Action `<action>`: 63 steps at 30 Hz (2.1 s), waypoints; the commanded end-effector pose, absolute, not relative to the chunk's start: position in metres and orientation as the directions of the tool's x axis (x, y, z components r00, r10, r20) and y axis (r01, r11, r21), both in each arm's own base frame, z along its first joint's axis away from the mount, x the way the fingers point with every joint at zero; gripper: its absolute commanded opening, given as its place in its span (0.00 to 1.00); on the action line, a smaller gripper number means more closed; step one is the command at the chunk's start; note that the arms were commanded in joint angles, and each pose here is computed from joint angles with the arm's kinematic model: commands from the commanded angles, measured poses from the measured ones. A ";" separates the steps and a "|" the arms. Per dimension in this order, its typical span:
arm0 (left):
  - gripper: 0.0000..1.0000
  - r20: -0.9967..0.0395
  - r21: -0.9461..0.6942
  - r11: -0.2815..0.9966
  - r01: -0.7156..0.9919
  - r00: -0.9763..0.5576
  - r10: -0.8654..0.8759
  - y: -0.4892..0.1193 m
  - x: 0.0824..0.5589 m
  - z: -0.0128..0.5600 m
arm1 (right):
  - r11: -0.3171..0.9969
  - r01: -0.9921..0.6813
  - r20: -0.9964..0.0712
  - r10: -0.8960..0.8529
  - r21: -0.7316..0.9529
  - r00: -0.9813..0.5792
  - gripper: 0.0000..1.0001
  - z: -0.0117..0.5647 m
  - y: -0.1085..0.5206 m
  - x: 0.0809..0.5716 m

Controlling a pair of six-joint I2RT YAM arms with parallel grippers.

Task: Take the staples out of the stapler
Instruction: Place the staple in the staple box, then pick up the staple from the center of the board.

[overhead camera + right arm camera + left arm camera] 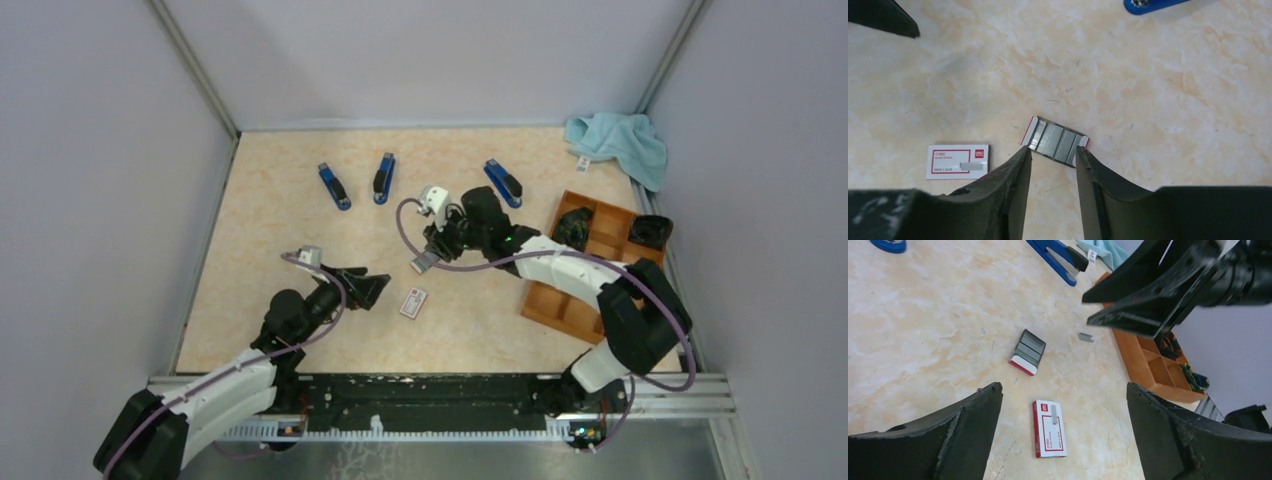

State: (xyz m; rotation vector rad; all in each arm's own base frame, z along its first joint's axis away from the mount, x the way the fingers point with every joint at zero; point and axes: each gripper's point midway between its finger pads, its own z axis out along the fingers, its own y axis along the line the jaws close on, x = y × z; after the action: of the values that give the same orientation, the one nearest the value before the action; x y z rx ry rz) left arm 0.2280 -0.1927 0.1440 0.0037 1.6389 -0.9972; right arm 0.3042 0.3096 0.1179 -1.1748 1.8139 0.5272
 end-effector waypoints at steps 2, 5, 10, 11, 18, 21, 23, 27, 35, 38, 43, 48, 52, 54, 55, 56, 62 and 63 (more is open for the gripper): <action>0.99 -0.789 -0.611 0.549 0.570 -0.382 -0.481 -0.209 0.214 0.153 | 0.298 -0.954 -0.945 -0.306 0.018 -0.114 0.43 0.202 0.298 0.292; 0.99 -0.744 -0.663 0.492 0.564 -0.421 -0.520 -0.215 0.212 0.159 | 0.248 -0.962 -0.954 -0.241 0.115 -0.177 0.45 0.224 0.276 0.288; 0.90 -0.674 -0.737 0.407 0.540 -0.544 -0.499 -0.234 0.207 0.158 | 0.201 -0.959 -0.927 -0.279 0.199 -0.251 0.49 0.224 0.240 0.275; 0.89 -0.661 -0.750 0.394 0.532 -0.564 -0.495 -0.237 0.206 0.157 | 0.212 -0.960 -0.918 -0.313 0.184 -0.245 0.50 0.215 0.234 0.274; 0.84 -0.717 -0.696 0.457 0.553 -0.555 -0.420 -0.253 0.230 0.152 | 0.364 -0.927 -0.875 -0.474 -0.094 -0.097 0.74 0.167 0.196 0.291; 0.83 -0.787 -0.600 0.587 0.543 -0.530 -0.315 -0.253 0.252 0.139 | 0.425 -0.892 -0.821 -0.557 -0.150 -0.127 0.85 0.149 0.180 0.310; 0.83 -0.829 -0.533 0.649 0.543 -0.487 -0.274 -0.249 0.265 0.141 | 0.408 -0.903 -0.771 -0.616 -0.136 -0.163 0.83 0.135 0.176 0.318; 0.83 -0.892 -0.423 0.746 0.514 -0.384 -0.240 -0.230 0.282 0.145 | 0.364 -0.919 -0.672 -0.720 -0.152 -0.174 0.76 0.109 0.165 0.333; 0.85 -0.906 -0.371 0.847 0.380 -0.347 -0.241 -0.195 0.287 0.134 | 0.302 -0.941 -0.609 -0.779 -0.156 -0.149 0.64 0.081 0.160 0.347; 0.85 -0.909 -0.380 0.846 0.375 -0.319 -0.268 -0.190 0.284 0.136 | 0.328 -0.937 -0.601 -0.776 -0.122 -0.193 0.61 0.072 0.158 0.343; 0.86 -0.907 -0.393 0.847 0.359 -0.305 -0.291 -0.184 0.281 0.134 | 0.331 -0.940 -0.598 -0.772 -0.088 -0.216 0.53 0.060 0.157 0.333; 0.86 -0.905 -0.400 0.846 0.351 -0.296 -0.306 -0.180 0.278 0.133 | 0.347 -0.937 -0.575 -0.776 -0.047 -0.259 0.49 0.045 0.157 0.333; 0.86 -0.904 -0.407 0.844 0.350 -0.286 -0.317 -0.179 0.277 0.134 | 0.354 -0.935 -0.550 -0.784 -0.016 -0.288 0.50 0.033 0.155 0.330; 0.86 -0.904 -0.406 0.845 0.348 -0.287 -0.316 -0.178 0.277 0.133 | 0.361 -0.932 -0.542 -0.786 -0.011 -0.298 0.50 0.030 0.154 0.330; 0.86 -0.904 -0.406 0.845 0.347 -0.288 -0.316 -0.178 0.277 0.133 | 0.366 -0.931 -0.539 -0.786 -0.011 -0.303 0.50 0.029 0.153 0.331; 0.86 -0.904 -0.405 0.846 0.347 -0.288 -0.315 -0.179 0.277 0.133 | 0.370 -0.929 -0.537 -0.786 -0.015 -0.304 0.50 0.029 0.152 0.332; 0.85 -0.903 -0.405 0.846 0.345 -0.295 -0.312 -0.180 0.279 0.132 | 0.374 -0.927 -0.520 -0.796 -0.019 -0.311 0.43 0.022 0.149 0.332; 0.85 -0.903 -0.404 0.847 0.345 -0.296 -0.310 -0.180 0.279 0.131 | 0.373 -0.928 -0.515 -0.798 -0.015 -0.312 0.42 0.020 0.148 0.332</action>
State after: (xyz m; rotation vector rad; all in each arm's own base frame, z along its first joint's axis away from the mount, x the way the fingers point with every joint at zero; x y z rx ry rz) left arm 0.2753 -0.1790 0.1227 0.0400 1.7913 -0.6341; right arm 0.3261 0.1489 0.0220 -1.4971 2.1969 0.4097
